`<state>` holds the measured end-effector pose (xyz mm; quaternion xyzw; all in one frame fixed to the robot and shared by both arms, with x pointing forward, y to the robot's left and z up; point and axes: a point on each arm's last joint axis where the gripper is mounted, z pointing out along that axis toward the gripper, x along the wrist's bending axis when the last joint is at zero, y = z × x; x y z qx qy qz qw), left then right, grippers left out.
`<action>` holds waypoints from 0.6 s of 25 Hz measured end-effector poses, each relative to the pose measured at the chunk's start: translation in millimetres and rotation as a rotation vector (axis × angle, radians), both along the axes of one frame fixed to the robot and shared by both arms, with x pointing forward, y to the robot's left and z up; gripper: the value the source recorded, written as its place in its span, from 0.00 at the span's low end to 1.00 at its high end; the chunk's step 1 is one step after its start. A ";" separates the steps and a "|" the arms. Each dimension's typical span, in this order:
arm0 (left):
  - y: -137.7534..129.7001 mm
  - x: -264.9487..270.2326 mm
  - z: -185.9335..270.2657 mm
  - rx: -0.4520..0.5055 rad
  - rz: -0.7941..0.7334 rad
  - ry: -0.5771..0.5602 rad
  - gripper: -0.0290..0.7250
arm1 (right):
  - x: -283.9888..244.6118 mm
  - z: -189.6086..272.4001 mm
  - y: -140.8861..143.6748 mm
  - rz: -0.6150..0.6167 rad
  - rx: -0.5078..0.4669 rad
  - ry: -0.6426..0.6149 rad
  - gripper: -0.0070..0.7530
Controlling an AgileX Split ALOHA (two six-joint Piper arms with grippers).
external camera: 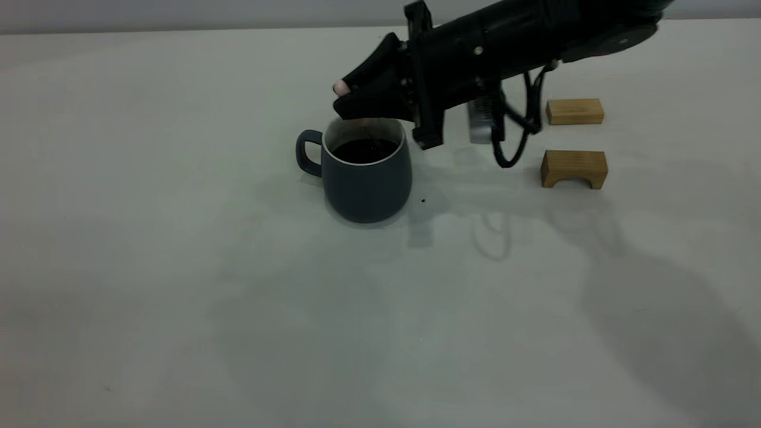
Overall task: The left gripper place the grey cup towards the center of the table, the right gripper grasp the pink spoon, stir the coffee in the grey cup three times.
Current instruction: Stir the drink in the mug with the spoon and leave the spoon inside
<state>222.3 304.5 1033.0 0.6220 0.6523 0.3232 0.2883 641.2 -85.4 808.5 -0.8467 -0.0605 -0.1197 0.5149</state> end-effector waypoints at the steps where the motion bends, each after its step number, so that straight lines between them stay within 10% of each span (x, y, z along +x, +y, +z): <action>1: 0.0 0.0 0.0 0.000 0.000 0.000 0.40 | -1.1 0.1 -1.6 0.003 0.006 0.042 0.20; 7: 0.0 0.0 0.0 0.000 0.000 0.000 0.40 | -7.7 3.9 -1.0 0.029 0.064 0.175 0.20; 15: 0.0 0.0 0.0 0.000 0.000 0.000 0.40 | -2.8 10.9 7.9 0.039 0.124 -0.039 0.20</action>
